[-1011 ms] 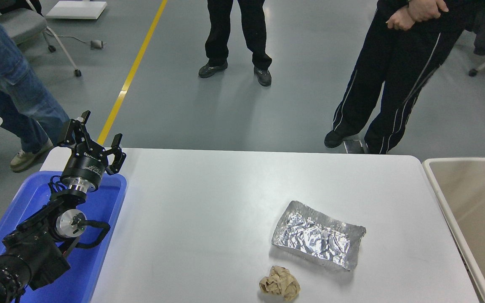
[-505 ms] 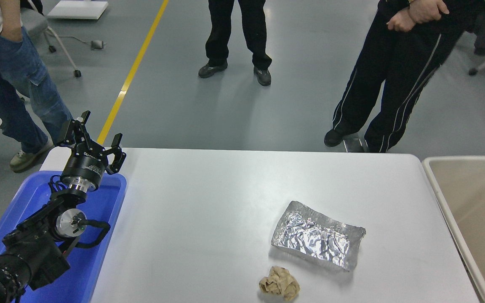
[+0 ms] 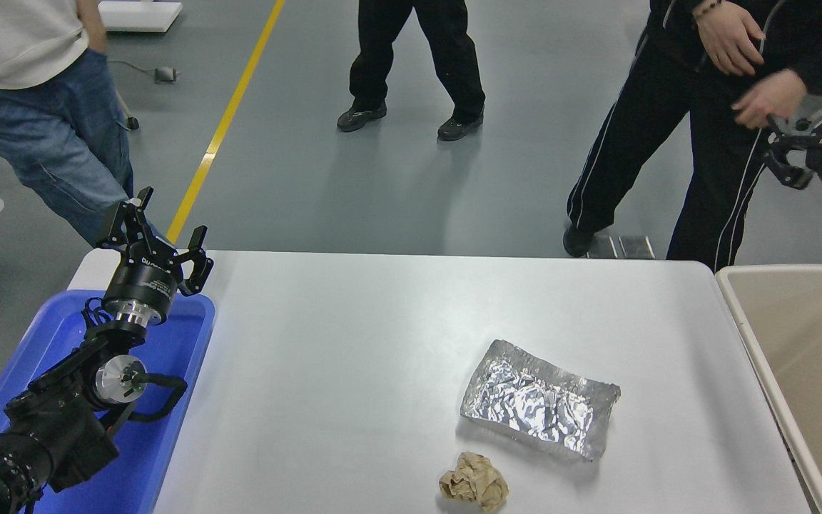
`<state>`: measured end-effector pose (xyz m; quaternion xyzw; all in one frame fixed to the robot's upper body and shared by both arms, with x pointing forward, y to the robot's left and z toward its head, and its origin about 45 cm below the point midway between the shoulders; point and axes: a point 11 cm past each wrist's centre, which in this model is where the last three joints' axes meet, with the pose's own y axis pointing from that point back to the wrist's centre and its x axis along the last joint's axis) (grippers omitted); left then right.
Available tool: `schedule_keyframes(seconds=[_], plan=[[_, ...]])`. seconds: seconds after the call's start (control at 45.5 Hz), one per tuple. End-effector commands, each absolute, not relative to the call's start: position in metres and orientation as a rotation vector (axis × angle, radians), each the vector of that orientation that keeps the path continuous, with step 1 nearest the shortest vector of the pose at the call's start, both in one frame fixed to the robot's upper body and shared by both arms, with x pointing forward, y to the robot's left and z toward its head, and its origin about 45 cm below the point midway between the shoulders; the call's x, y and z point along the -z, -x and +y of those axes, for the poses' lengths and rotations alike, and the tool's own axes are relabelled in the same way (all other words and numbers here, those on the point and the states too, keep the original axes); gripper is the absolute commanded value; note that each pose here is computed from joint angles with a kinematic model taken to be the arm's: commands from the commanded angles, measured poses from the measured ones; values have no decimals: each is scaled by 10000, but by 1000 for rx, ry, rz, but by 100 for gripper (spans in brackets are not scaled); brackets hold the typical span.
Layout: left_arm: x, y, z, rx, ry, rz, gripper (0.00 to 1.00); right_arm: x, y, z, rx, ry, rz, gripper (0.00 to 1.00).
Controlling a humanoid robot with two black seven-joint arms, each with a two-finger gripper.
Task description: Dispose of the paper cup in the dustbin
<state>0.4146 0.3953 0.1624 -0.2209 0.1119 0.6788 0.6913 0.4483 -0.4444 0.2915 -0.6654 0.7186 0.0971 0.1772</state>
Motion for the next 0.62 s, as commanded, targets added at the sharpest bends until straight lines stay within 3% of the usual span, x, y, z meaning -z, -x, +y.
schedule_keyframes(seconds=[0.0, 0.264, 0.593], plan=[[-1624, -4146, 3953, -1517, 494, 250, 100, -2186, -4240, -4176, -429, 1804, 2015, 99], [-1624, -4146, 3953, -1517, 494, 250, 100, -1844, -4113, -4025, -526, 1790, 2023, 99], [-1624, -4146, 3953, -1517, 494, 250, 100, -1830, -4101, -4027, -516, 1809, 2032, 99]])
